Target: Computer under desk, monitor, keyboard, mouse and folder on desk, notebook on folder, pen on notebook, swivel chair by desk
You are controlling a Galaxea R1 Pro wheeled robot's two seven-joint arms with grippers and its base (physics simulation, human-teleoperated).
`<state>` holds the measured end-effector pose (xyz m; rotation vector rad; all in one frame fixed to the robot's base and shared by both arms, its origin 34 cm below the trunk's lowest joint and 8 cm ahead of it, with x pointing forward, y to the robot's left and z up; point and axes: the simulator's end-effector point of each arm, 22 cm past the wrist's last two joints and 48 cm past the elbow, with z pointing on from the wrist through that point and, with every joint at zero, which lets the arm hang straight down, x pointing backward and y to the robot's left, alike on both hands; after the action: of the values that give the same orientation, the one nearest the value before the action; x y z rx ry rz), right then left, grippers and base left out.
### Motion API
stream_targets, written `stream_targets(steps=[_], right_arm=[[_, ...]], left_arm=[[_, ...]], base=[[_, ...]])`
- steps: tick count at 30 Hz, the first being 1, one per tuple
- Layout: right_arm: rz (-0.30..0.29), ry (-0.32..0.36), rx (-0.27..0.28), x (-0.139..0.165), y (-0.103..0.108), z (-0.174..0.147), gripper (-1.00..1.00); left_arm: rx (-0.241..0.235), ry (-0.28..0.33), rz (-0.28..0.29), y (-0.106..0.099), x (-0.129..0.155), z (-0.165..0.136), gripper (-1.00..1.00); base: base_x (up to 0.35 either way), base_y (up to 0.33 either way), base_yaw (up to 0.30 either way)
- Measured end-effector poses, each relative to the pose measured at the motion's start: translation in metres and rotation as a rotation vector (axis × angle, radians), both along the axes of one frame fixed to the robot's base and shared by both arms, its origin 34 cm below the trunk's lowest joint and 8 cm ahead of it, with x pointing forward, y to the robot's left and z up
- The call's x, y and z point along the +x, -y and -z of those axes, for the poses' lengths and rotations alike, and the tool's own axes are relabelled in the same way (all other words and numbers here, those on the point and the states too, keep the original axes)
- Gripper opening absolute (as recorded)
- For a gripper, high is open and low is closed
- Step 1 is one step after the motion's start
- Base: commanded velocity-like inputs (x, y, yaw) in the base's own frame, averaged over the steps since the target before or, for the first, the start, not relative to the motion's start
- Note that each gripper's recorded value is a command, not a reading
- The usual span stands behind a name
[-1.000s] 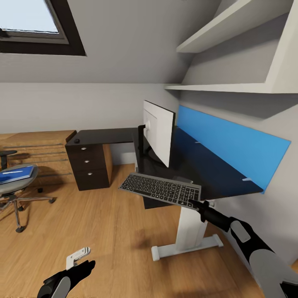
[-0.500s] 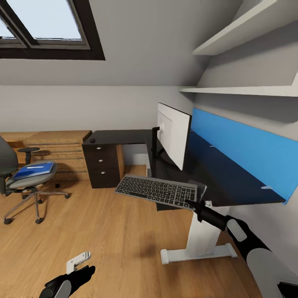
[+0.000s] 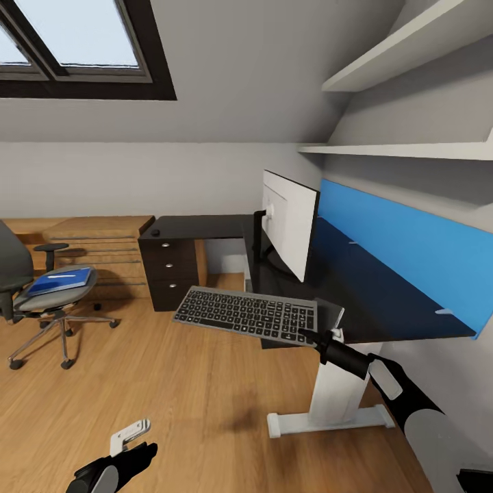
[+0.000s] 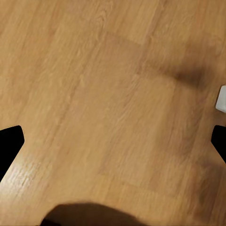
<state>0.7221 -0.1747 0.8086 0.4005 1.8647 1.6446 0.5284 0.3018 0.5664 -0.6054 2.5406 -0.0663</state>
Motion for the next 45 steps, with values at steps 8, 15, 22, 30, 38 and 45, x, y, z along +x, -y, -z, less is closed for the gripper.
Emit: stream_targets(steps=[8,15,22,30,38,45], right_arm=[[-0.023,0.049,0.060,-0.004,-0.003,-0.017,-1.00],[0.013,0.090,0.018,0.000,0.003,-0.011,-1.00],[0.017,0.095,0.013,0.001,0.003,-0.011,-1.00],[0.022,0.106,0.005,0.001,0.002,-0.010,-1.00],[0.040,0.149,-0.090,0.006,-0.022,0.005,-1.00],[0.035,0.149,-0.106,0.006,-0.028,0.008,-1.00]], left_arm=[[0.000,0.000,0.001,0.000,0.000,0.000,1.00],[0.000,0.000,0.001,0.000,0.000,0.000,1.00],[0.001,-0.002,0.019,0.007,0.000,0.001,1.00],[0.005,0.008,0.029,0.011,0.001,0.000,1.00],[0.007,0.008,0.028,0.011,0.001,0.000,1.00],[0.008,0.012,0.024,0.009,0.002,-0.001,1.00]], base=[[0.000,0.247,0.000],[0.000,0.320,0.000],[0.015,0.320,0.000],[0.084,0.265,0.000],[0.005,0.011,0.000],[0.000,0.039,0.000]])
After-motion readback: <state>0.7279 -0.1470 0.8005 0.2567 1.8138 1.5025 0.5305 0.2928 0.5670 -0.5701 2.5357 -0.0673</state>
